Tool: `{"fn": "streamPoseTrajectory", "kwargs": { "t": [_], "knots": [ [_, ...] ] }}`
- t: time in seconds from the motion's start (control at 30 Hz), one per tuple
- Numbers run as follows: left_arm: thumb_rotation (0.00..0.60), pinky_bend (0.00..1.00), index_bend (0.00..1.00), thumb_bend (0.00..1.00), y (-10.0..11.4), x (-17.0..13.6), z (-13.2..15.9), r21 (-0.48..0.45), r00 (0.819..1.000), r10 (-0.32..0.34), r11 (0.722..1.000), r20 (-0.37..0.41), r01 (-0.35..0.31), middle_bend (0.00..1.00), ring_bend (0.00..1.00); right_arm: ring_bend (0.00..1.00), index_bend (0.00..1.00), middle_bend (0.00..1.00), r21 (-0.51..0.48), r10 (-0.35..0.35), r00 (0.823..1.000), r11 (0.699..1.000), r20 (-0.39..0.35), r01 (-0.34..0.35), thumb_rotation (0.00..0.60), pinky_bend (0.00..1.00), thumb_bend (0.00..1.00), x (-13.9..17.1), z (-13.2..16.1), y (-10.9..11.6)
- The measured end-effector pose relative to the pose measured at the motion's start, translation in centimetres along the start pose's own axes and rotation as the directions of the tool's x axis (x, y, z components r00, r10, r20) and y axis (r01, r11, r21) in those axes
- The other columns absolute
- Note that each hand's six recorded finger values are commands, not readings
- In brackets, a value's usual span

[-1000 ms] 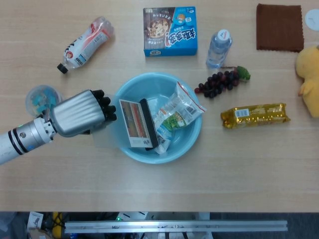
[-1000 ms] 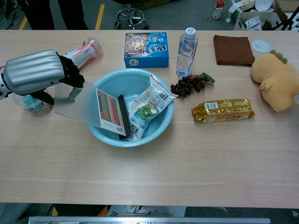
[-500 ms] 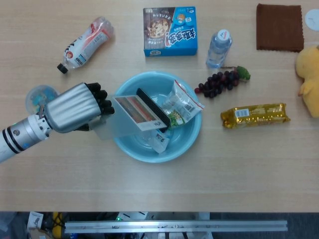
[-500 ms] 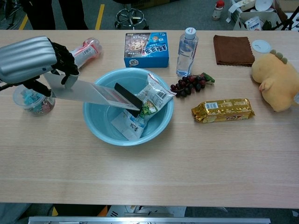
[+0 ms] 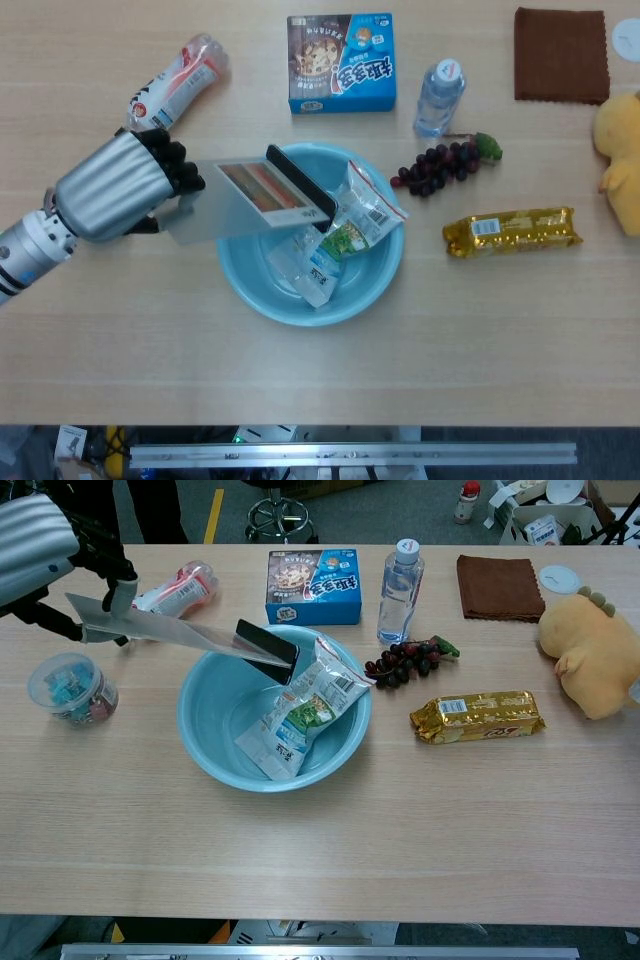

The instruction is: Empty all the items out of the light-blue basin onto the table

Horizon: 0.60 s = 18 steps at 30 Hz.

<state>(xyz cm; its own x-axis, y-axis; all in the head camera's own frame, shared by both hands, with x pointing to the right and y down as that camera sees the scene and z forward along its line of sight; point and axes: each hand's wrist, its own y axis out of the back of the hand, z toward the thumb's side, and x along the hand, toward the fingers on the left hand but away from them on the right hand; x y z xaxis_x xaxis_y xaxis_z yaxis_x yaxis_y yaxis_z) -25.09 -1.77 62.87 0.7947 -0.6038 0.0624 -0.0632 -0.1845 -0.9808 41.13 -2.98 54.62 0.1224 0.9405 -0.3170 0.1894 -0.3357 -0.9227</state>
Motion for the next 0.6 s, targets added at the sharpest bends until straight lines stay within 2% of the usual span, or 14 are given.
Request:
{"fn": "streamPoseTrajectory", "kwargs": {
  "t": [0.33,0.6],
  "knots": [
    [0.6,0.54,0.78,0.31,1.5,-0.2,-3.0,-0.006,0.993,0.04,0.999,-0.11,-0.041,0.68,0.54,0.3,0.12,0.3,-0.003,0.001,1.0,1.0,-0.005,-0.001,0.6,0.51,0.29,0.1,0.0,0.0],
    [0.6,0.54,0.78,0.31,0.2,-1.0,-5.5,0.037,0.983,-0.018,0.999,-0.185,0.026,0.68,0.55,0.3,0.12,0.3,-0.005,0.003,1.0,1.0,0.0,-0.003,0.6,0.51,0.3,0.3,-0.2,-0.1]
  ]
}}
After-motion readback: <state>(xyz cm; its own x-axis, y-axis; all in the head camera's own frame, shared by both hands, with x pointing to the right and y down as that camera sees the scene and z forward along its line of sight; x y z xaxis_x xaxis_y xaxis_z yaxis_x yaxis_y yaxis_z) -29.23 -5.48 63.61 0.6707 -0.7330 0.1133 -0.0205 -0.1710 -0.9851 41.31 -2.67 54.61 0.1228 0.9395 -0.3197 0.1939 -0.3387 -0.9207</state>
